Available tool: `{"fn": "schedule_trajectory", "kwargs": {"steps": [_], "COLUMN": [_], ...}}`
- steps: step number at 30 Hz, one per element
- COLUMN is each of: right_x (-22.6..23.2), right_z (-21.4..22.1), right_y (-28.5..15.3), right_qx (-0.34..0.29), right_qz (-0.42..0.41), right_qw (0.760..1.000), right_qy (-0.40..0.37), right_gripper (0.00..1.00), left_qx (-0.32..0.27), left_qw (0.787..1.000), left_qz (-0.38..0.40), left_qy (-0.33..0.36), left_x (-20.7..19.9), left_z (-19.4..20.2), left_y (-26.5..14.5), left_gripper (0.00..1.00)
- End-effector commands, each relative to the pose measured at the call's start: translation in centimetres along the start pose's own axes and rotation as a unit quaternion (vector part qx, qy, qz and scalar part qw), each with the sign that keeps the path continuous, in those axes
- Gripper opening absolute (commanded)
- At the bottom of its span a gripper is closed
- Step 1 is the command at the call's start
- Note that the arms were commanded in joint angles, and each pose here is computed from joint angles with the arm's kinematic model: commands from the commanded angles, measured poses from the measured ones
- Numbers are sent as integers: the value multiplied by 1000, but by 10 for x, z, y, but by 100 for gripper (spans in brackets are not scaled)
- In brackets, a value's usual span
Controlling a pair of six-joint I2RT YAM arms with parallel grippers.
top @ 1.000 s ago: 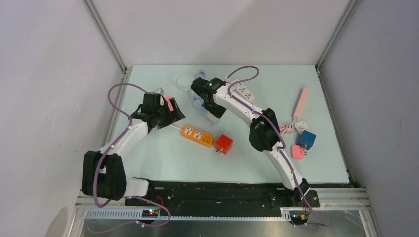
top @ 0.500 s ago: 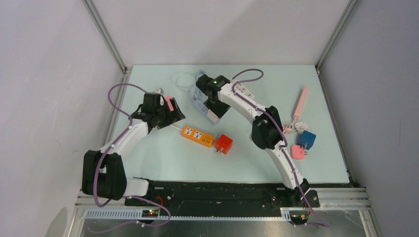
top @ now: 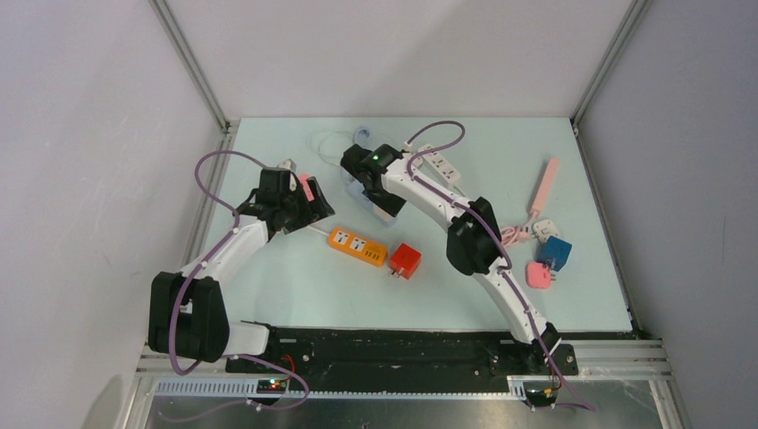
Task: Insert the plug
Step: Insert the plug into the socket.
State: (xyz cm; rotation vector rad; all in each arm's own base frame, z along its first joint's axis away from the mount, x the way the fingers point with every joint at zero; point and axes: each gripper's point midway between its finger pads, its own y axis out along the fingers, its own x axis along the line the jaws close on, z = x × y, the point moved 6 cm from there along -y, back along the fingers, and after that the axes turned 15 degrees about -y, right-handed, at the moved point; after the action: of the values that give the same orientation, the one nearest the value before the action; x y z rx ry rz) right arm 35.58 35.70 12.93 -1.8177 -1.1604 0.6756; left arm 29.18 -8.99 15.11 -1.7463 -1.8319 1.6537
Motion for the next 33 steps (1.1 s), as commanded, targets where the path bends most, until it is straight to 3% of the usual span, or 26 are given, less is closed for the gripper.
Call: {"fn": "schedule_trajectory", "kwargs": {"steps": [1, 5, 10, 14, 18, 22, 33], "right_x": [9, 9, 20, 22, 20, 17, -24], "right_z": [68, 57, 20, -8, -21, -32, -59], "right_y": [71, 68, 34, 4, -18, -38, -92], "right_qx": [57, 52, 6, -23, -20, -28, -18], "right_qz": [33, 23, -42, -78, -103, -120, -185], "right_qw": [996, 997, 998, 997, 995, 992, 983], "right_qy": [-52, -51, -37, -12, 4, 15, 16], "right_gripper": [0, 29, 47, 74, 92, 99, 99], "left_qx": [-12, -12, -23, -36, -51, -60, -65], "left_qw": [1000, 1000, 1000, 999, 998, 998, 995], "left_qz": [2, 5, 12, 16, 20, 30, 66], "left_qy": [8, 8, 12, 16, 19, 21, 47], "left_x": [0, -2, -6, -7, -9, -11, -22], "left_z": [-5, -5, -9, -12, -14, -14, -11], "left_y": [1, 0, -5, -11, -18, -26, -39], "left_gripper": [89, 89, 90, 91, 92, 93, 95]}}
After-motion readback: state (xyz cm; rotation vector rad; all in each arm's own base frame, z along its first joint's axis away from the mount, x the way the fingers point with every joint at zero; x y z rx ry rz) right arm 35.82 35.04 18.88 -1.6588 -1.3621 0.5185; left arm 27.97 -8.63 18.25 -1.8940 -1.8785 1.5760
